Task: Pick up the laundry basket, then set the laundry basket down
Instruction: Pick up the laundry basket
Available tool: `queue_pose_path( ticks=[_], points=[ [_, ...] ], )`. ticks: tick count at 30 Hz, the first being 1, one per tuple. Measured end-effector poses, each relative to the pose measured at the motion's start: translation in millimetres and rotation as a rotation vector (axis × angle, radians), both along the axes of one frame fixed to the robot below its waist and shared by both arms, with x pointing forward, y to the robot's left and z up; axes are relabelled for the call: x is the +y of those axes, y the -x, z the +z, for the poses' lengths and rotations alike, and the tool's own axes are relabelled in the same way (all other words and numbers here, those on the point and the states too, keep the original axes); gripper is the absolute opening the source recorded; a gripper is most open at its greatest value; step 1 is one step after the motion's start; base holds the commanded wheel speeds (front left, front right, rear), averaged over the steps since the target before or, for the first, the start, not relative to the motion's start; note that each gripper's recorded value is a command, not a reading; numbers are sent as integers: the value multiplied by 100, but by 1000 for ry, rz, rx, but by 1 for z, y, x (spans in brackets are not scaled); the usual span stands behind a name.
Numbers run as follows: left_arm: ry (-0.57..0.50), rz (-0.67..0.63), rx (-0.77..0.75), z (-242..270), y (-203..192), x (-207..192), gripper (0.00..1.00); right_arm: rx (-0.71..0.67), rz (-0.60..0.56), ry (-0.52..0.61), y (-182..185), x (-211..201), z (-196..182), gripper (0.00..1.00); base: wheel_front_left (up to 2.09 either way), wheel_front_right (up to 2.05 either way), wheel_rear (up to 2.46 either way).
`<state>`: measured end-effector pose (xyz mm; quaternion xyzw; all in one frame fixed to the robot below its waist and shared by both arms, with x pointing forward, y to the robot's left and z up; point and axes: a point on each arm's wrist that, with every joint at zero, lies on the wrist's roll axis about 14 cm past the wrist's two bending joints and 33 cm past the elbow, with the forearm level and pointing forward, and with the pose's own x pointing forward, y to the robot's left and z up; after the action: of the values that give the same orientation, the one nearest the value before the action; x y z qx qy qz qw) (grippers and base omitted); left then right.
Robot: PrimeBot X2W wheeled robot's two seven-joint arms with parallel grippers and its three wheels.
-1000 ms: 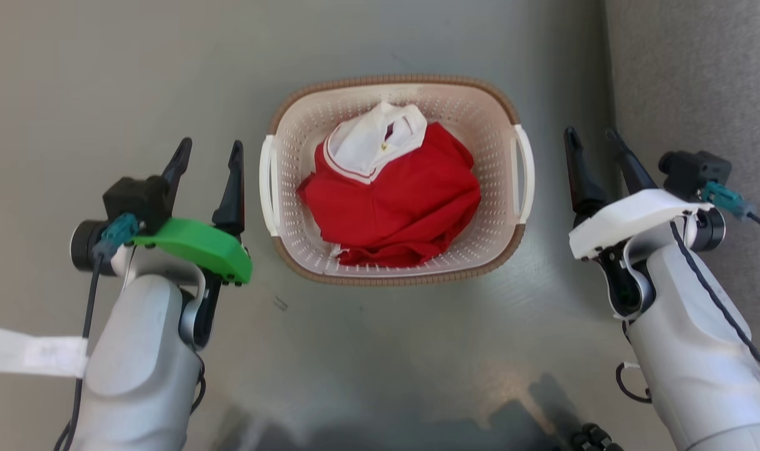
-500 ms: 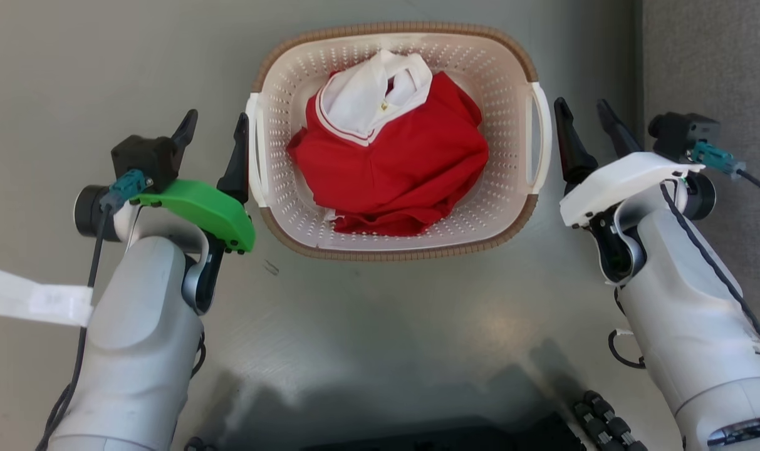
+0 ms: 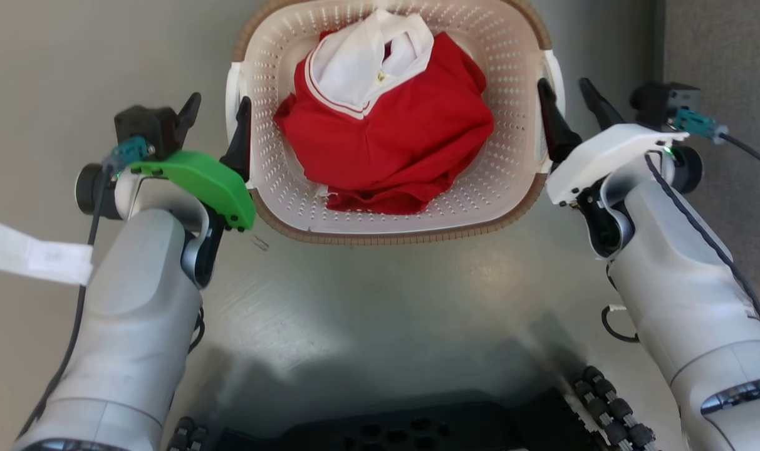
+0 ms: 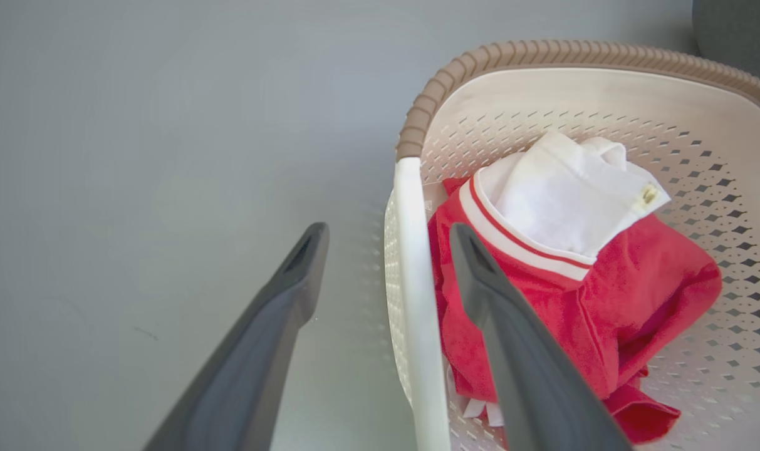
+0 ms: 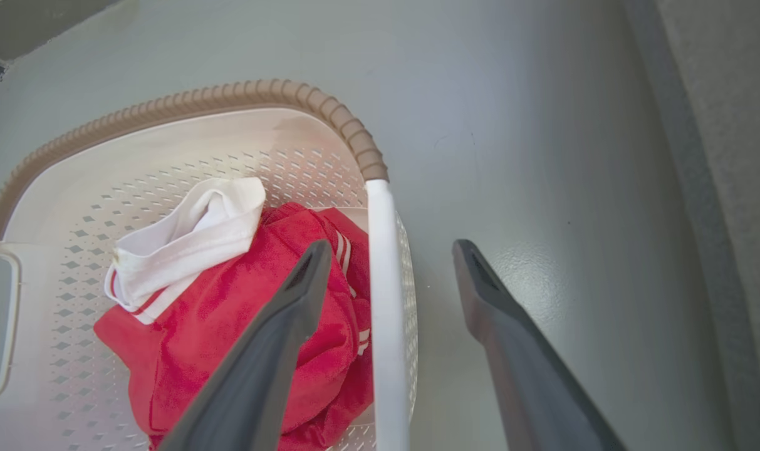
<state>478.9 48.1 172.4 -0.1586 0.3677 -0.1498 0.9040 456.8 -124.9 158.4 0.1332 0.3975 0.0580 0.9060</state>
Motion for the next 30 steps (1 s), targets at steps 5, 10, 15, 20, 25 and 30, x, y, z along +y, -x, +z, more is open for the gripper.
queue_pose_path(
  ticks=[5,10,15,20,25,30],
  points=[
    [3,-23,34,-14,-2,-6,100,57,33,2,6,5,-17,100,0,0,0],
    [-1,-54,83,-30,4,-11,100,94,49,-1,8,9,-30,100,0,0,0],
    [11,-64,129,-42,9,-16,100,110,42,-15,7,11,-38,100,0,0,0],
    [26,-66,156,-46,16,-20,76,131,41,-33,13,15,-42,25,0,0,0],
    [45,-62,182,-47,20,-24,0,133,51,-39,12,19,-43,0,0,0,0],
    [45,-50,172,-45,13,-22,0,131,59,-43,8,23,-42,0,0,0,0]
  ],
)
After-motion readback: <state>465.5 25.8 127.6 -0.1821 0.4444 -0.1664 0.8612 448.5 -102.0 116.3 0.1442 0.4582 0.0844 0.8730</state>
